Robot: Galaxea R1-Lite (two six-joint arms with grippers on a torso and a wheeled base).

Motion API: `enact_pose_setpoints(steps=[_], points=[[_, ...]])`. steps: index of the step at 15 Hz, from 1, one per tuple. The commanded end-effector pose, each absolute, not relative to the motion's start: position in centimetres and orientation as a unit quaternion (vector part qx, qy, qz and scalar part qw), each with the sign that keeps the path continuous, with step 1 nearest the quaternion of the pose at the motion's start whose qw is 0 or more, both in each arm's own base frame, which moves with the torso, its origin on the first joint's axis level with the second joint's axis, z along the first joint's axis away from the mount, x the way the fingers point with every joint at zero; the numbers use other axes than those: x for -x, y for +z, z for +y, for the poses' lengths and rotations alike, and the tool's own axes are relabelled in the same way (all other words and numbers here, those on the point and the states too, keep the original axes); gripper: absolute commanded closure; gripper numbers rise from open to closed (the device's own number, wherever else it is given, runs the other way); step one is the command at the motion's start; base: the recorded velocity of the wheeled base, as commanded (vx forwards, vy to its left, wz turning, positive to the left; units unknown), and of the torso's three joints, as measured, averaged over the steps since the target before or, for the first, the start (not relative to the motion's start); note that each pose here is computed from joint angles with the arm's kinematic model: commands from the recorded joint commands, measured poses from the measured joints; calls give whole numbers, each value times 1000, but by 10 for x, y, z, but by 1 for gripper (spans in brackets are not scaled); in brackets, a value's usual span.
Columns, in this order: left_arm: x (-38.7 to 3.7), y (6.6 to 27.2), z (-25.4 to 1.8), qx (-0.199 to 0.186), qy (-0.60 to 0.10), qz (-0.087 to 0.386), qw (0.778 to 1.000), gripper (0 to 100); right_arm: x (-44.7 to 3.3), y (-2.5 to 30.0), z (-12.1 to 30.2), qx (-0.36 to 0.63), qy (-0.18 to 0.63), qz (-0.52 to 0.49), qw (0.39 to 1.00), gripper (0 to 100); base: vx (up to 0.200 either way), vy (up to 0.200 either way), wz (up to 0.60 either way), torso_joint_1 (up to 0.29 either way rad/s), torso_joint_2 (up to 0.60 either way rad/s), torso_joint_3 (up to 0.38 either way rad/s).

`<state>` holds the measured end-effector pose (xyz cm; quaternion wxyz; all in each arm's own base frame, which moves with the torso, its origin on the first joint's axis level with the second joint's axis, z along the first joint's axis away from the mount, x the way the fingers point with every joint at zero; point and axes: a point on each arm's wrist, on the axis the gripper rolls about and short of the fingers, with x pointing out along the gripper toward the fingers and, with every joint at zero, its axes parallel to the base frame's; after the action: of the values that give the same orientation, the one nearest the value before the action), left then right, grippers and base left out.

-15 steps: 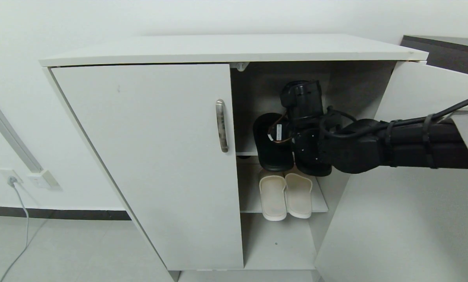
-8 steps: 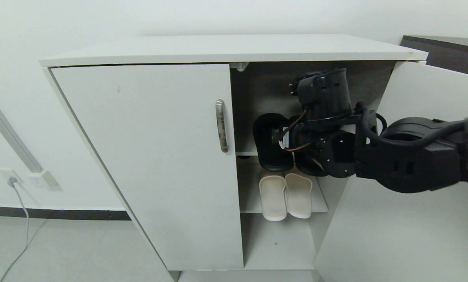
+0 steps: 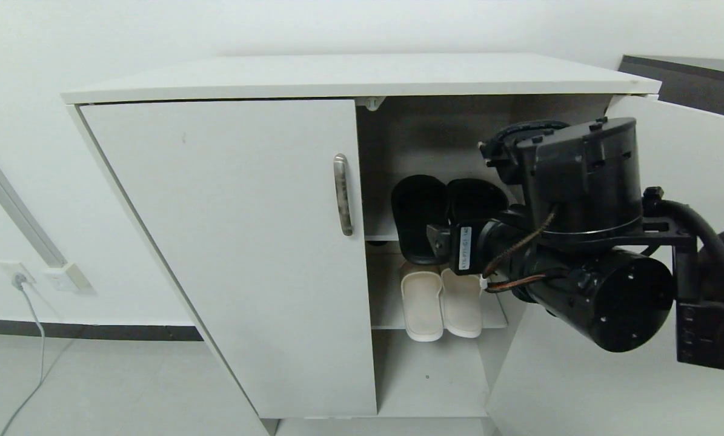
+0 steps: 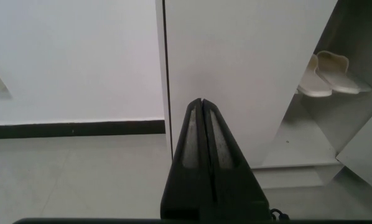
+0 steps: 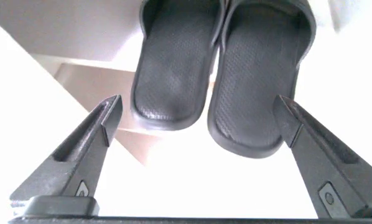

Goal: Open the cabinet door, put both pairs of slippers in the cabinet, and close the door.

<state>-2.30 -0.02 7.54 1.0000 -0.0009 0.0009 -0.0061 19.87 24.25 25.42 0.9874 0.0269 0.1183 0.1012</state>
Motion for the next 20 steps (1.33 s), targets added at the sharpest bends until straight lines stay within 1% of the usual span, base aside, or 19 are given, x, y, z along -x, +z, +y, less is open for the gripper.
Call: enact_pose_setpoints(steps=[1, 8, 15, 20], points=[[23, 75, 0, 2, -6, 2, 1000, 100, -192, 247, 238, -29, 114, 118, 986, 100, 0, 0, 0, 0, 0, 0], [23, 75, 0, 1, -6, 2, 1000, 100, -183, 237, 235, -35, 146, 107, 983, 100, 0, 0, 0, 0, 0, 0], [23, 75, 0, 2, -6, 2, 1000, 100, -183, 236, 235, -33, 145, 109, 983, 100, 0, 0, 0, 0, 0, 0], [23, 75, 0, 2, -6, 2, 1000, 100, -183, 234, 236, -31, 145, 111, 983, 100, -200, 0, 0, 4, 4, 0]])
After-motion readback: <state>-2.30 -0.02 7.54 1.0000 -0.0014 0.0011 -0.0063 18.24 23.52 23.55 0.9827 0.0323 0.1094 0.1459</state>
